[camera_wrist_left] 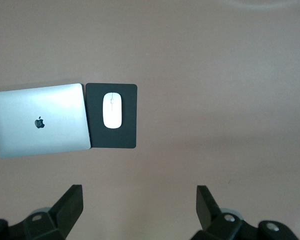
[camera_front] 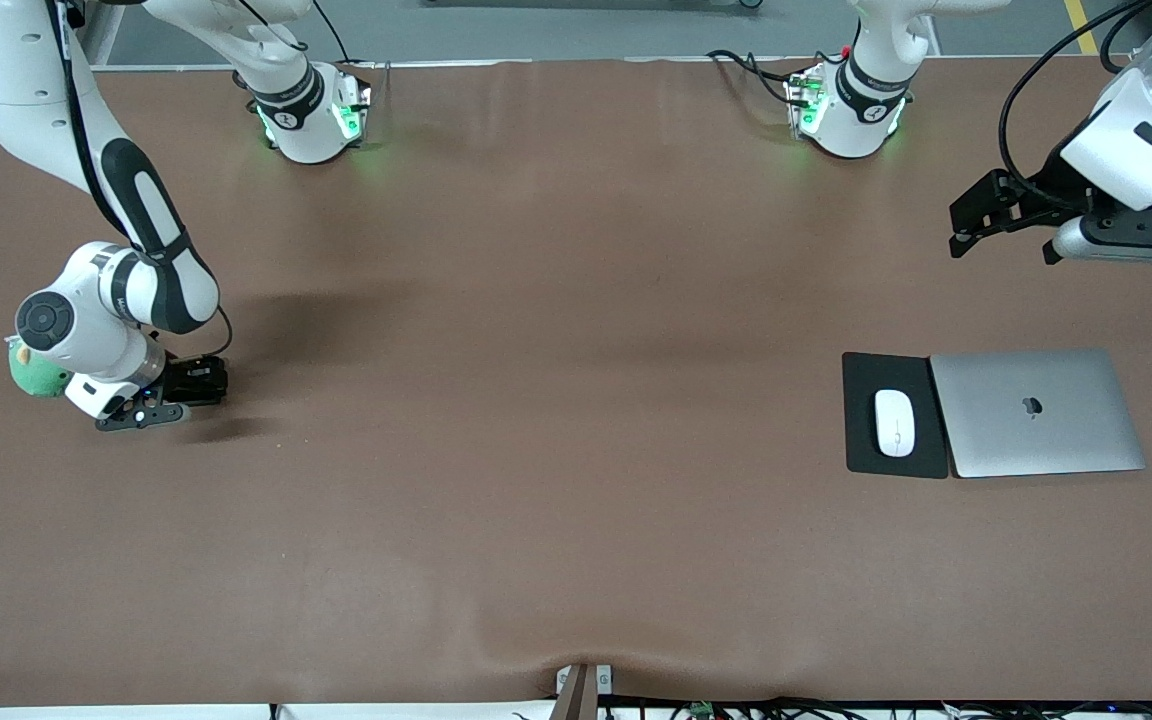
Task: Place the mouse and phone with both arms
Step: 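Lower the phone beside the plush toy while the left gripper withdraws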
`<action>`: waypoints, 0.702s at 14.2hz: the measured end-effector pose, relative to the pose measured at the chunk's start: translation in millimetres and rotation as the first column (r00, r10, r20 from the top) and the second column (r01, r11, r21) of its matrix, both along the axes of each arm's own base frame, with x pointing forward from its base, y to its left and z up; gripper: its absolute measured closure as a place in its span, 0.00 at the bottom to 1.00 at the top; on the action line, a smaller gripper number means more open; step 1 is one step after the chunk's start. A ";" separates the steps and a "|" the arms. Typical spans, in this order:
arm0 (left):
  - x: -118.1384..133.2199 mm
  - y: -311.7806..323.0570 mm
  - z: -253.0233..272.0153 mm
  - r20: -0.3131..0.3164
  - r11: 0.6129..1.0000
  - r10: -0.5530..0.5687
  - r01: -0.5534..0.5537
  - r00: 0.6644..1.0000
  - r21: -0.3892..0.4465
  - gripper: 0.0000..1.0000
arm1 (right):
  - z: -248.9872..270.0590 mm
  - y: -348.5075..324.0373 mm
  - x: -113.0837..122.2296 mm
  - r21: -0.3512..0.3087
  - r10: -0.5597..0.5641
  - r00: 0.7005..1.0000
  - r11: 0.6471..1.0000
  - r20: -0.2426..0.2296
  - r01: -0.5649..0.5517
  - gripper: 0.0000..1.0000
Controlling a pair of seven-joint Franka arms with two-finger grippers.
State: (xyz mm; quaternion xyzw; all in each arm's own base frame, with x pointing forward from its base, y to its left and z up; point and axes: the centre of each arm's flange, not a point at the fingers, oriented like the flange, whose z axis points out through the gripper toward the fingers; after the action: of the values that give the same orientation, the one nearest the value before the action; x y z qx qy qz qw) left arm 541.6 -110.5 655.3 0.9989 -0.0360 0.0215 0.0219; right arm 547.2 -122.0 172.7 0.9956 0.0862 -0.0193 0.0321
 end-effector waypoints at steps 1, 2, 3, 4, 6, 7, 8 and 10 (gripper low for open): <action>0.5 2.5 -0.1 -0.001 1.000 0.005 -0.005 1.000 0.000 0.00 | 4.0 0.0 1.7 0.002 -0.002 1.000 1.000 -0.001 0.002 0.00; 0.8 4.3 -0.1 -0.001 1.000 0.008 -0.008 1.000 0.000 0.00 | 12.1 0.1 5.4 0.008 -0.010 1.000 1.000 -0.011 0.010 0.00; 0.9 5.0 0.0 -0.001 1.000 0.009 -0.009 1.000 0.000 0.00 | 26.1 0.4 11.3 0.017 -0.028 0.999 0.999 -0.031 0.029 0.00; 0.8 4.8 0.0 -0.001 1.000 0.009 -0.009 1.000 0.000 0.00 | 45.0 0.7 19.2 0.026 -0.053 0.997 0.998 -0.049 0.054 0.00; 0.5 4.0 -0.1 -0.002 1.000 0.007 -0.007 1.000 0.000 0.00 | 91.5 1.0 35.8 0.038 -0.102 0.993 0.994 -0.052 0.104 0.00; 0.5 3.7 -0.1 -0.002 1.000 0.007 -0.007 1.000 0.000 0.00 | 114.0 1.1 41.7 0.042 -0.119 0.992 0.992 -0.038 0.121 0.00; 0.4 3.5 -0.1 -0.003 1.000 0.006 -0.006 1.000 0.000 0.00 | 134.1 1.6 45.4 0.045 -0.135 0.991 0.990 -0.019 0.136 0.00; 0.4 3.6 -0.1 -0.003 1.000 0.007 -0.007 1.000 0.000 0.00 | 168.5 6.8 49.7 0.055 -0.155 0.988 0.986 0.009 0.155 0.00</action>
State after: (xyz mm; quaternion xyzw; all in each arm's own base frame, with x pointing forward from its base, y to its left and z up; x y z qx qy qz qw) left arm 542.0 -106.8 655.2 0.9990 -0.0327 0.0203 0.0217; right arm 596.9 -115.2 341.2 0.9999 0.0087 -0.0127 0.0041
